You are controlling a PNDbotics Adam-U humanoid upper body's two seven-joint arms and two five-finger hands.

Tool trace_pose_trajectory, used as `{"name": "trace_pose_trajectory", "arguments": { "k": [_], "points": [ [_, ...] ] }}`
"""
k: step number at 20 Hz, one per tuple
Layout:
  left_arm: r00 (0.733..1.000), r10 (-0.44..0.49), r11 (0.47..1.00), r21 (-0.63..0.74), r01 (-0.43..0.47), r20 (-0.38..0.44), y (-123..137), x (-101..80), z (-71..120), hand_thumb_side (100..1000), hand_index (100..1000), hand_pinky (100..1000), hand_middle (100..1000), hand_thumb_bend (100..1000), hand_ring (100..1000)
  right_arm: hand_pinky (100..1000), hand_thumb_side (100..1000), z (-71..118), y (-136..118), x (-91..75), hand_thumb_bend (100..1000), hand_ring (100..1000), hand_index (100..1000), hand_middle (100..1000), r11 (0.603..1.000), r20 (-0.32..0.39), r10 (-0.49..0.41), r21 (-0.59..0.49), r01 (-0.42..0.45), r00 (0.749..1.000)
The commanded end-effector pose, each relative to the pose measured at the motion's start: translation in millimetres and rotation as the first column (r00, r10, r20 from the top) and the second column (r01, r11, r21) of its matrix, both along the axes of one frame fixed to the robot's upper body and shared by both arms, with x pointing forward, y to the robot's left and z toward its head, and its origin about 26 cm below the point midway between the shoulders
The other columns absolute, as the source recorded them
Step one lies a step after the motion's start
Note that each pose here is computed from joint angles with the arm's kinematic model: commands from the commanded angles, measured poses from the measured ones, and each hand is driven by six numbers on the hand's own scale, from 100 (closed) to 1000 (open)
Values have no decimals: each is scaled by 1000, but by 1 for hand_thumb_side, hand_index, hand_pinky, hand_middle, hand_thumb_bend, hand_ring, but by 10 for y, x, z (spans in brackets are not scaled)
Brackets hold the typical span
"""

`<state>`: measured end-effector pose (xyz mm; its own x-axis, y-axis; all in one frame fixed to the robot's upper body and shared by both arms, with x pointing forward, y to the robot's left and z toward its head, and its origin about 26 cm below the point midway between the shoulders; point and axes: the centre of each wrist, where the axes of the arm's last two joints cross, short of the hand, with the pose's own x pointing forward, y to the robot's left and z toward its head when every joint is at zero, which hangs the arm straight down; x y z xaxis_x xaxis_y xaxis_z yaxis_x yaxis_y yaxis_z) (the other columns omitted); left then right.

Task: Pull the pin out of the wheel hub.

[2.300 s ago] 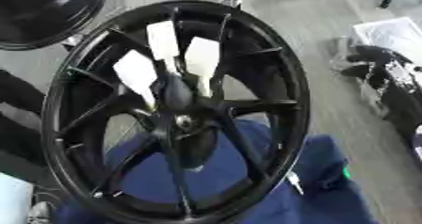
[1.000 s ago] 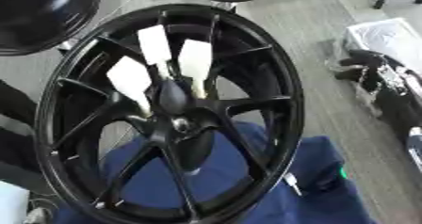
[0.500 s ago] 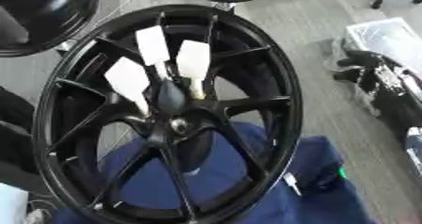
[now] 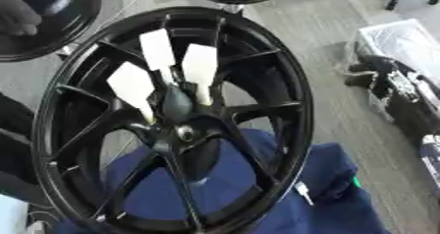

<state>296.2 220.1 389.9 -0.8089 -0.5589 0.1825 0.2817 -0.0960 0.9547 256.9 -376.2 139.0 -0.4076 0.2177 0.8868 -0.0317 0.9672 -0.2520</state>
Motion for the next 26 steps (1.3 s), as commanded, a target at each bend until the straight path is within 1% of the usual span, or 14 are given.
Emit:
{"name": "trace_pose_trajectory", "arguments": {
  "k": [1, 7, 13, 16, 18, 23, 26],
  "points": [
    [1000, 12, 1000, 21, -12, 0, -48, 73, 50, 398, 881, 814, 753, 449, 794, 892, 725, 87, -27, -7, 100, 696, 815, 720, 999, 15, 4, -40, -3, 1000],
    [999, -2, 1000, 25, 3, -41, -190, 285, 7, 420, 877, 811, 750, 442, 790, 892, 725, 82, -29, -4, 100, 697, 815, 720, 999, 12, 7, -38, -6, 1000],
    [997, -27, 999, 40, 30, -66, -353, 411, -47, 429, 860, 810, 747, 444, 789, 892, 726, 73, -29, -5, 100, 697, 815, 720, 999, 9, 7, -39, -6, 1000],
    [997, -41, 997, 57, 45, -65, -430, 453, -81, 411, 846, 808, 745, 458, 790, 892, 726, 73, -27, -3, 100, 697, 815, 720, 999, 9, 8, -39, -8, 1000],
    [997, -58, 996, 71, 61, -46, -481, 453, -85, 383, 847, 809, 749, 482, 794, 892, 726, 71, -27, -3, 100, 697, 815, 720, 999, 8, 8, -38, -8, 1000],
    [992, -116, 985, 132, 109, 48, -627, 390, -76, 314, 864, 809, 760, 550, 804, 892, 727, 67, -22, 0, 100, 697, 815, 721, 999, 6, 11, -40, -11, 1000],
    [988, -132, 979, 166, 118, 76, -674, 402, -113, 302, 863, 805, 760, 555, 803, 892, 728, 66, -21, 3, 100, 697, 815, 721, 999, 4, 12, -41, -12, 1000]
  ]
}}
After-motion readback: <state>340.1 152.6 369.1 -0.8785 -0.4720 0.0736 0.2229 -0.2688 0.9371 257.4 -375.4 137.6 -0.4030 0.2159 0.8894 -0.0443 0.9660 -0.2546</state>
